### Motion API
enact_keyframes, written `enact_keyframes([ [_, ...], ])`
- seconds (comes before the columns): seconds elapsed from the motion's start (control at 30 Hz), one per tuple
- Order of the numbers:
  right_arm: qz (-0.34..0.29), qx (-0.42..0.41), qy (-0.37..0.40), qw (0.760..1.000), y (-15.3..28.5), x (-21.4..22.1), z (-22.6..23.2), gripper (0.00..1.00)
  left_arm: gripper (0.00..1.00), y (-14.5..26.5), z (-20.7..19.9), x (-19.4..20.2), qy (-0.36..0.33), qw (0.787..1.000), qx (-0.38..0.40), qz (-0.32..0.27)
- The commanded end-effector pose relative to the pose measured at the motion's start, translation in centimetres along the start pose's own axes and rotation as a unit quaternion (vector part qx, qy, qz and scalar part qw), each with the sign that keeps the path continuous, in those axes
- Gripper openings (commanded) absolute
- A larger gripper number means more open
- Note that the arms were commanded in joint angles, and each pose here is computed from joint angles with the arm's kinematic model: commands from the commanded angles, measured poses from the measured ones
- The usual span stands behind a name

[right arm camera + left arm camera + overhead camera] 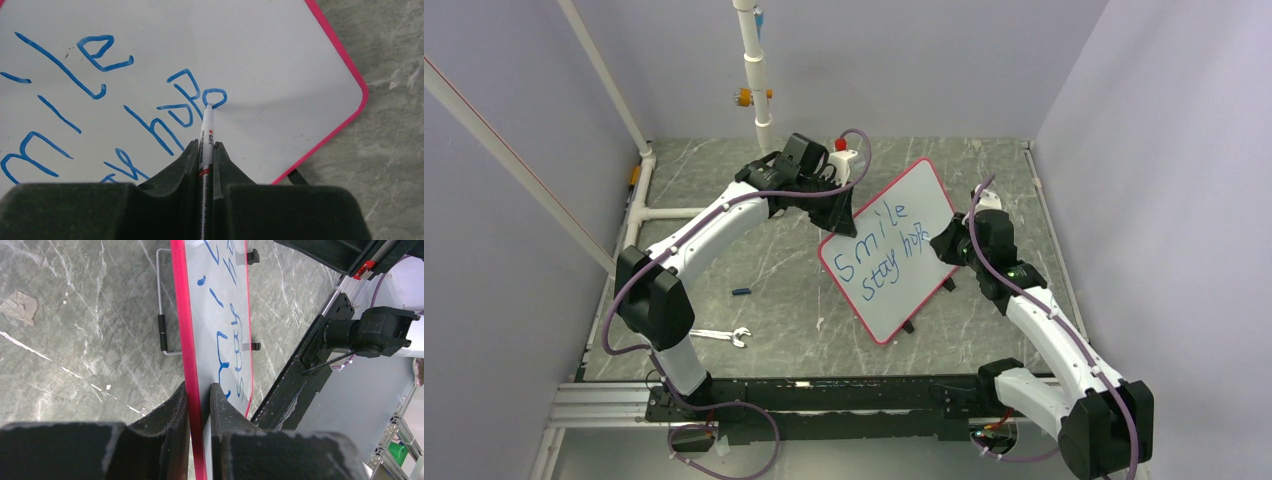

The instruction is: Write a sentence on the whiteboard

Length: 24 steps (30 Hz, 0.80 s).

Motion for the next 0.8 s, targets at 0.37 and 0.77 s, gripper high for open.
enact_keyframes([
  [0.37,0.027,0.037,0.001,0.999,0.2,1.7,-1.1,0.00,0.00,0.2,-0.9,0.1,-0.046,0.999,0.009,-0.003],
  [0.77,-0.047,0.068,0.013,0.997,1.7,-4.1,-0.8,0.00,0.00,0.2,-0.9,0.0,-0.046,0.999,0.009,-0.003],
])
Point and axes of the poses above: each gripper's point midway between its finger pads, its own y axis back along the fingers, its own z axis along the line the jaws close on, x = y × z, the point moved 4 cm from there along y, back along the fingers, and after that the axes turned 7 degrees about y, right-handed, at the moved point
